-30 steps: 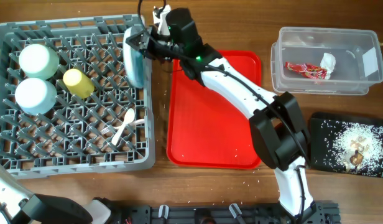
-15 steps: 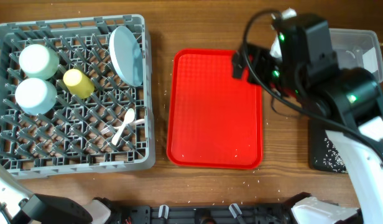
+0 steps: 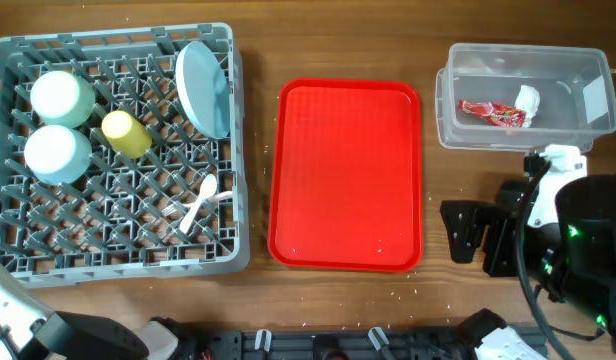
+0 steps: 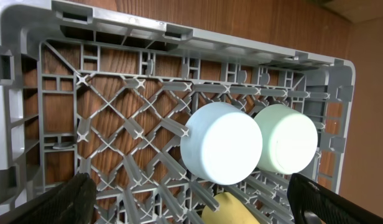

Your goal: Sort waste into correct bins and load items into the dishwasher rack

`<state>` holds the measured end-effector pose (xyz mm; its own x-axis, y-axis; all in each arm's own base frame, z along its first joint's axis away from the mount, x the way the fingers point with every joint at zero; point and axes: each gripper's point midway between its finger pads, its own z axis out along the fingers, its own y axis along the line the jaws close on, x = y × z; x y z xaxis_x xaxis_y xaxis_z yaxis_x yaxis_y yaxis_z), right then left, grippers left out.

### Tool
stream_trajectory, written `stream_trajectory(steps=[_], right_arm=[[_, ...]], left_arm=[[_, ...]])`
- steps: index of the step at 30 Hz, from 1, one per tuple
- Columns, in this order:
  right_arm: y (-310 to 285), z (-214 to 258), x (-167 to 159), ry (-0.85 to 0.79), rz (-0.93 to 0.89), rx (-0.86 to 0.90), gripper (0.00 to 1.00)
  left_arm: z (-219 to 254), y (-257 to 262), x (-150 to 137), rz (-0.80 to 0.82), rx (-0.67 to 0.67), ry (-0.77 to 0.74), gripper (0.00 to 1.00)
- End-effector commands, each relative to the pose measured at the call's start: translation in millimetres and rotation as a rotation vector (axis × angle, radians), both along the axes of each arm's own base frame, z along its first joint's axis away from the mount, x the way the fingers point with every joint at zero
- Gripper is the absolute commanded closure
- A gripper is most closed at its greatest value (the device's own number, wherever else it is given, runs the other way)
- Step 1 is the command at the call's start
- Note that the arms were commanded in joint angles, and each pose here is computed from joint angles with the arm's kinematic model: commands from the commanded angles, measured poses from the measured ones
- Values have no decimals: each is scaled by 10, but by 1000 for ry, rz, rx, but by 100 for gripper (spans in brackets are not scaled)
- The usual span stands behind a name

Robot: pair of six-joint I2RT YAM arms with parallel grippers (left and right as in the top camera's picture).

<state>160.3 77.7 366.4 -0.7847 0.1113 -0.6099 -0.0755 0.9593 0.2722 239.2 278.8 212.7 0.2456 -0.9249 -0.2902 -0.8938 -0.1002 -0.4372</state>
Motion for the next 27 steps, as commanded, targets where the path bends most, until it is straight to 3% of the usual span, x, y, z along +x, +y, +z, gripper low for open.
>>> stream_trajectory(steps=[1,3,6,8,11,15,21,27], right_arm=[[-25,-210,4,22,77,-112,0],[-79,-522,121,42,39,-150,0],[180,-573,457,-287,252,-103,0],[269,-682,484,-506,364,-70,0],[37,-1079,507,-668,266,-63,0],[13,-1369,601,-889,282,-135,0],[-67,-1605,703,-1081,227,-175,0],[-475,-1898,842,-938,22,-300,0]], left_arm=[[-2,11,-8,8,-1,0,0],[-2,11,-7,8,-1,0,0],[-2,11,-7,8,-1,0,0],[-2,11,-8,8,-1,0,0],[-2,11,-8,8,-1,0,0],[-2,11,-8,8,-1,0,0],[-2,11,-8,8,-1,0,0],[-2,11,-8,8,-1,0,0]])
